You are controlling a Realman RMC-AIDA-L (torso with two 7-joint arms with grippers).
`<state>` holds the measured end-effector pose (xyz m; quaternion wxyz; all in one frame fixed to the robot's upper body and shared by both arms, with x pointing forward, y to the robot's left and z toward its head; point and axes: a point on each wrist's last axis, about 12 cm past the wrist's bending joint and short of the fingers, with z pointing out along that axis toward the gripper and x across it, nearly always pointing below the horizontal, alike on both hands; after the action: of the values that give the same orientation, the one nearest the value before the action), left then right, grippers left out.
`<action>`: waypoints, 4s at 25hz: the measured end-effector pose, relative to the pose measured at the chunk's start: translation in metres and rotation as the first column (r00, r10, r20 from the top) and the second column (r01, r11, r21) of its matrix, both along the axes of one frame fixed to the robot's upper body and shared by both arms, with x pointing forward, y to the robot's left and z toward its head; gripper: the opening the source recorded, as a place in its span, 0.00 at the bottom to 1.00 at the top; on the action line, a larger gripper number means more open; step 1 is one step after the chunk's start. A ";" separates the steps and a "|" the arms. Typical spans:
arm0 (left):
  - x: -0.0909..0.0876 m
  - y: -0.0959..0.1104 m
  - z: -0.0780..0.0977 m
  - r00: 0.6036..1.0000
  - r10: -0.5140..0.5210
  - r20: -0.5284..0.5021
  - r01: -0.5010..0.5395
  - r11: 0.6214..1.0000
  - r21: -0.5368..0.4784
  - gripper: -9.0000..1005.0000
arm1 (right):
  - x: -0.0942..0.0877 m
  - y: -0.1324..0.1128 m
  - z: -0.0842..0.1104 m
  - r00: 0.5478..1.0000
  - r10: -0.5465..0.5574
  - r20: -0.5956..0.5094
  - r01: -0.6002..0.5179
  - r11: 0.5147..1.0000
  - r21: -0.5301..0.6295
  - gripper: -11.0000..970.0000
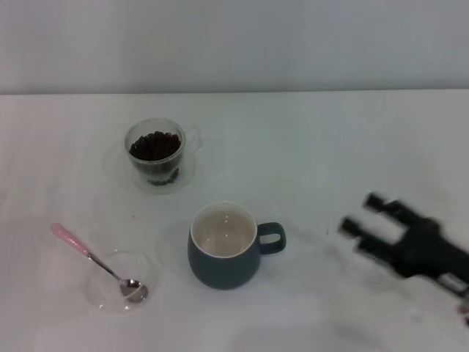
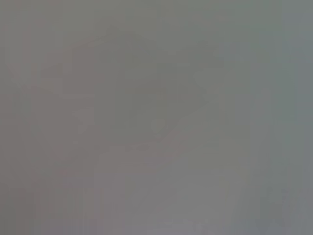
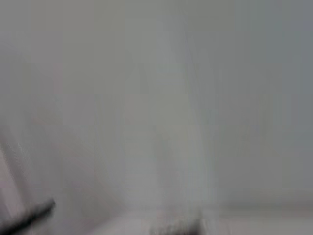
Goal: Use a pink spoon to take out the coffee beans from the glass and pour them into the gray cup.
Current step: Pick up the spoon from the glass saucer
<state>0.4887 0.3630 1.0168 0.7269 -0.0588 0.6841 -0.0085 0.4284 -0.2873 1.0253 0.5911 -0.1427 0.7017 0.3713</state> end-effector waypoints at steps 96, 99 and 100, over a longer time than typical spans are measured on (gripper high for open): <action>-0.002 -0.015 -0.002 0.681 -0.679 -0.274 0.267 0.578 -0.771 0.45 | 0.079 -0.047 0.021 0.679 -0.573 0.460 0.672 0.737 -0.073 0.85; -0.008 -0.014 -0.005 0.686 -0.674 -0.274 0.256 0.576 -0.776 0.45 | 0.080 -0.046 0.021 0.679 -0.571 0.461 0.670 0.738 -0.072 0.85; -0.010 -0.014 -0.006 0.687 -0.673 -0.275 0.252 0.575 -0.778 0.45 | 0.081 -0.046 0.022 0.679 -0.570 0.463 0.670 0.739 -0.072 0.85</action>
<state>0.4787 0.3488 1.0109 0.3926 -0.1327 0.7948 -0.4433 0.5089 -0.3334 1.0469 0.7943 -0.0382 0.6059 0.0226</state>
